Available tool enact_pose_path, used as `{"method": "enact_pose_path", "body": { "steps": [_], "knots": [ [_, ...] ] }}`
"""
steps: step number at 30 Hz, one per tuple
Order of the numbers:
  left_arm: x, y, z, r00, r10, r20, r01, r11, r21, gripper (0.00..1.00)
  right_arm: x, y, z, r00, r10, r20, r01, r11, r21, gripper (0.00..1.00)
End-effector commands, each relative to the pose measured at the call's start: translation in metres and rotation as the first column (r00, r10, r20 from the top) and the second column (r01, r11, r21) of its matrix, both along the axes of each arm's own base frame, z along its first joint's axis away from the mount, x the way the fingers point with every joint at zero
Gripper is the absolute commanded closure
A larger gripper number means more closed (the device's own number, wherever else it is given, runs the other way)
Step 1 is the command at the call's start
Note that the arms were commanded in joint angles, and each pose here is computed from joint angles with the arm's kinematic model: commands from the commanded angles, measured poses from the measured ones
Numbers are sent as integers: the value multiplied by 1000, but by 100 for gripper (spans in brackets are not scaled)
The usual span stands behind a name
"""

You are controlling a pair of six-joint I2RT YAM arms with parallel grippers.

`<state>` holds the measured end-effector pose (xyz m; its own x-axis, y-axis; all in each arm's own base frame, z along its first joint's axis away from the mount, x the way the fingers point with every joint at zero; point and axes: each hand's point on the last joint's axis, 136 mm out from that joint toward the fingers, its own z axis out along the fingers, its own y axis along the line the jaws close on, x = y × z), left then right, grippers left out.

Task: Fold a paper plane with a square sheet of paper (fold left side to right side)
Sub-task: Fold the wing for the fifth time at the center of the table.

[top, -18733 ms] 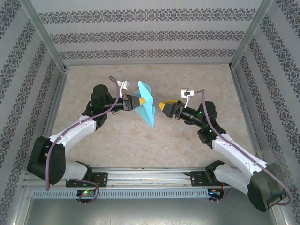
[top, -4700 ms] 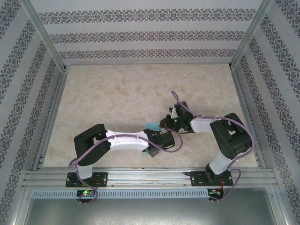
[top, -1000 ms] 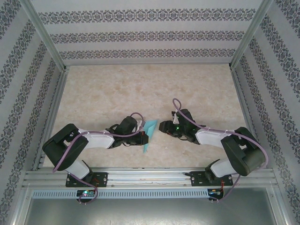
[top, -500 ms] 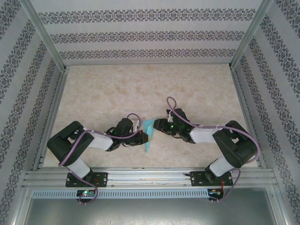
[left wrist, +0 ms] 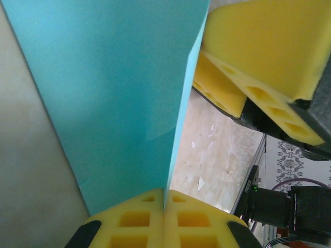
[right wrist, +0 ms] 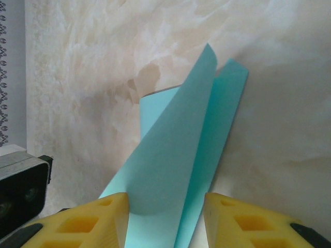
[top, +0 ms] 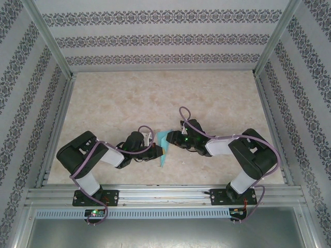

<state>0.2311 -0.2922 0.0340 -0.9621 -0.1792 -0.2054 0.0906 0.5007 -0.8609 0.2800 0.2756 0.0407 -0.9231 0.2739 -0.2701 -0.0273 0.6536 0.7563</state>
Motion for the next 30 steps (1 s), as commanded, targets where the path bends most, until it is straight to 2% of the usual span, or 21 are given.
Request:
{"method": "enact_pose_path", "body": {
  "steps": [1, 23, 30],
  "knots": [
    [5, 0, 7, 1000, 17, 11, -17, 998, -61, 96, 8, 10, 8, 1000, -2, 28, 2, 1000, 26, 57],
    [7, 3, 5, 999, 40, 3, -39, 995, -95, 96, 7, 20, -5, 1000, 15, -15, -14, 1000, 16, 59],
    [7, 2, 0, 999, 51, -20, -53, 992, -115, 91, 3, 20, -19, 998, 14, -66, -15, 1000, -14, 62]
  ]
}}
